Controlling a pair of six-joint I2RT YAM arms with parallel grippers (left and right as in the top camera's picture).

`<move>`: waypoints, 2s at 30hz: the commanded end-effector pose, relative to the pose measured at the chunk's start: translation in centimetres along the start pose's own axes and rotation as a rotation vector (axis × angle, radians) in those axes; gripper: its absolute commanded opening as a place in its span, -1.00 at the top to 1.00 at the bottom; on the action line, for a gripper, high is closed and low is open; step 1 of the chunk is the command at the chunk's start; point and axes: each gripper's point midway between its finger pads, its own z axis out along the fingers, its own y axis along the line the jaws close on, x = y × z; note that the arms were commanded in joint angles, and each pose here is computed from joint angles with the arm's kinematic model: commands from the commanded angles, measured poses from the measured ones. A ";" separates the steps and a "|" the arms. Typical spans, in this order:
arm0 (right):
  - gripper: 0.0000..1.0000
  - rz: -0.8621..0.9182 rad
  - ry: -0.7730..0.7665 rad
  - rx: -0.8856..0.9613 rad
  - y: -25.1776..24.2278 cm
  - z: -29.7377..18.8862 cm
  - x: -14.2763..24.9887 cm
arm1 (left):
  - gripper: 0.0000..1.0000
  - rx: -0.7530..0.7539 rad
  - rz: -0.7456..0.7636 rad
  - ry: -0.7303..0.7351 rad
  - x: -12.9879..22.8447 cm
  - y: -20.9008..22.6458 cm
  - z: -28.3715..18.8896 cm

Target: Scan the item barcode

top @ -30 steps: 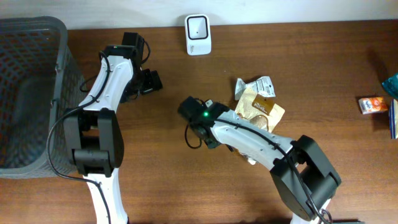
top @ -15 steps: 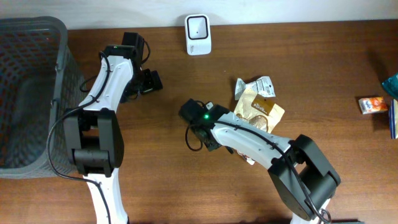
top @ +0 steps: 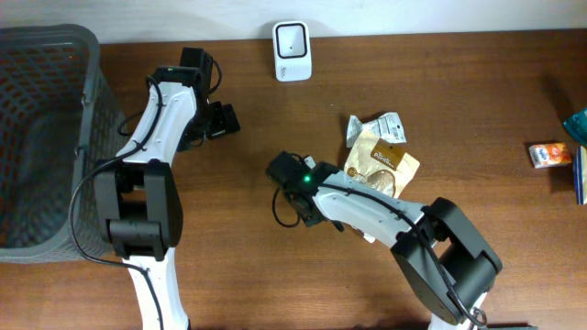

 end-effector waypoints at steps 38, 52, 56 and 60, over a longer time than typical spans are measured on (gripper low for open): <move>0.92 0.219 -0.329 -0.694 1.7 -24.5 -6.1 | -0.98 0.004 0.003 -0.025 -0.2 0.0 -1.2; -0.01 0.284 -0.126 -0.584 -6.7 -16.7 -4.5 | -0.98 0.004 0.003 -0.025 -0.2 0.0 -1.2; -0.52 0.298 0.020 -0.579 -5.1 -13.4 -3.6 | -0.98 0.004 0.003 -0.025 -0.2 0.0 -1.2; -0.80 0.315 0.161 -0.625 -2.6 -10.4 -3.0 | -0.98 0.004 0.003 -0.025 -0.2 0.0 -1.2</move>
